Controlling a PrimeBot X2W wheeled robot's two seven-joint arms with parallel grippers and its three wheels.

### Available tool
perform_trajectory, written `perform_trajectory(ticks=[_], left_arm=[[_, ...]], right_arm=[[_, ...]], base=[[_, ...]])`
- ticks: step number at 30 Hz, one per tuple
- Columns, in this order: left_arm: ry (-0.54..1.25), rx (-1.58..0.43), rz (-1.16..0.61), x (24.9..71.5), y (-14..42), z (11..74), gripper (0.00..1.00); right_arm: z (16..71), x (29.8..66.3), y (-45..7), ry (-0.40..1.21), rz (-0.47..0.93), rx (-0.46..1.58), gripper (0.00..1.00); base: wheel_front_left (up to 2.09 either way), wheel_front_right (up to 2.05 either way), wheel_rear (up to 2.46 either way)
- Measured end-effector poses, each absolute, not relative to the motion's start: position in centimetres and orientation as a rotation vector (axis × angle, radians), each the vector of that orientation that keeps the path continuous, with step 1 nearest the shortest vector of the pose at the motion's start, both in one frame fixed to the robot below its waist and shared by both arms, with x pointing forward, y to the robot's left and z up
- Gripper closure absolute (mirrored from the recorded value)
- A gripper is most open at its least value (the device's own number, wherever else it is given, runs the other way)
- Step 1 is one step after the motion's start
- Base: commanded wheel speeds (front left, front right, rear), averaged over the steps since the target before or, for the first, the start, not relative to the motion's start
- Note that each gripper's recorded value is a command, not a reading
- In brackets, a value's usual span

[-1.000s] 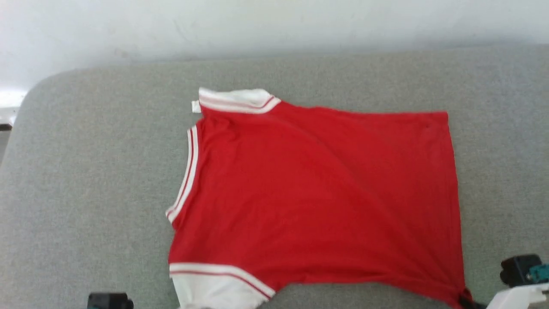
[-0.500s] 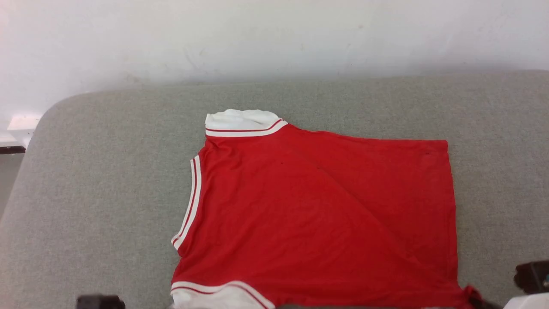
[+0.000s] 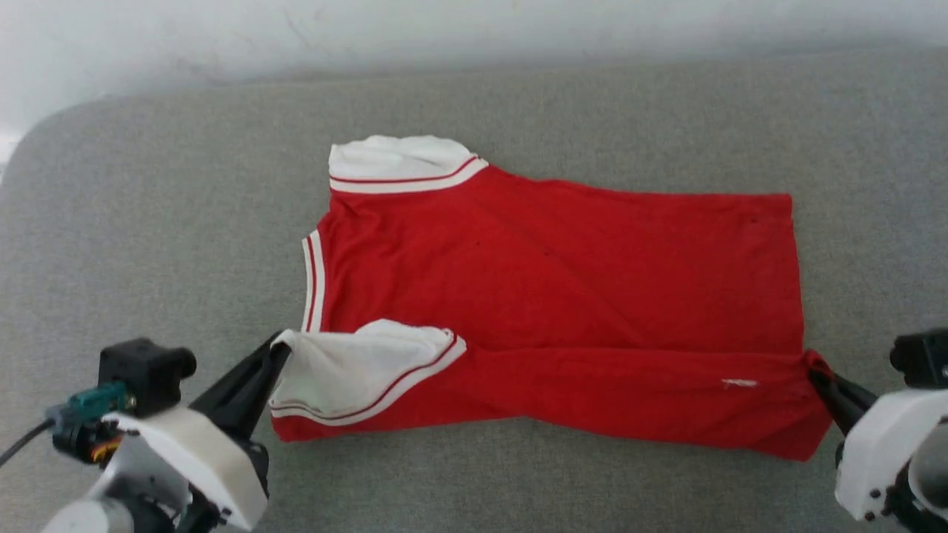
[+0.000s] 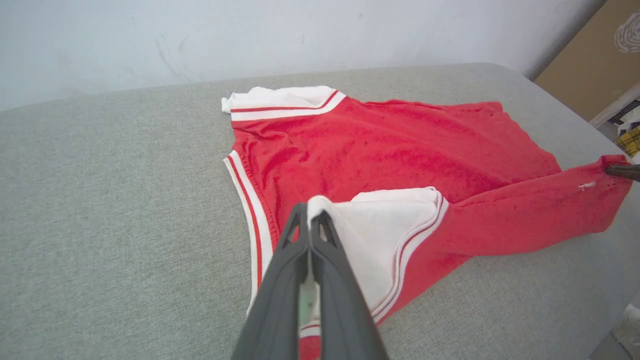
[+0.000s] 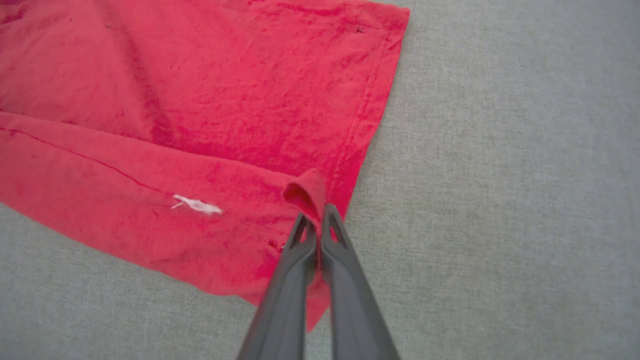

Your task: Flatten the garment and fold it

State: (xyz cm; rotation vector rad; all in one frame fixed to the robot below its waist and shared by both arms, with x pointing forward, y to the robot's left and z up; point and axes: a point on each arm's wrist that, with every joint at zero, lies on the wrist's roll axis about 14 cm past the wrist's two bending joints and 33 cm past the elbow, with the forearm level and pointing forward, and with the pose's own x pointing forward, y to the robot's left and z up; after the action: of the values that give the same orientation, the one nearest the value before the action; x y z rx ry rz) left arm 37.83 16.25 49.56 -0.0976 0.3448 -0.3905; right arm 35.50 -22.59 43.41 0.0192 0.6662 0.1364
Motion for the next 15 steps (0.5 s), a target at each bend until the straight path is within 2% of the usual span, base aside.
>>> perform_trajectory(ticks=[10, 15], left_arm=[[0.498, -0.063, -0.437, 42.1, 15.5, 43.6, 1.00], [0.632, -0.047, -0.438, 42.0, 15.7, 39.2, 1.00]], right_arm=[[39.5, 38.7, -22.9, 0.811, 0.156, -0.030, 1.00], [37.2, 38.9, -23.0, 0.919, 0.161, -0.025, 1.00]], base=[[0.00, 0.00, 0.00], [0.00, 0.00, 0.00]])
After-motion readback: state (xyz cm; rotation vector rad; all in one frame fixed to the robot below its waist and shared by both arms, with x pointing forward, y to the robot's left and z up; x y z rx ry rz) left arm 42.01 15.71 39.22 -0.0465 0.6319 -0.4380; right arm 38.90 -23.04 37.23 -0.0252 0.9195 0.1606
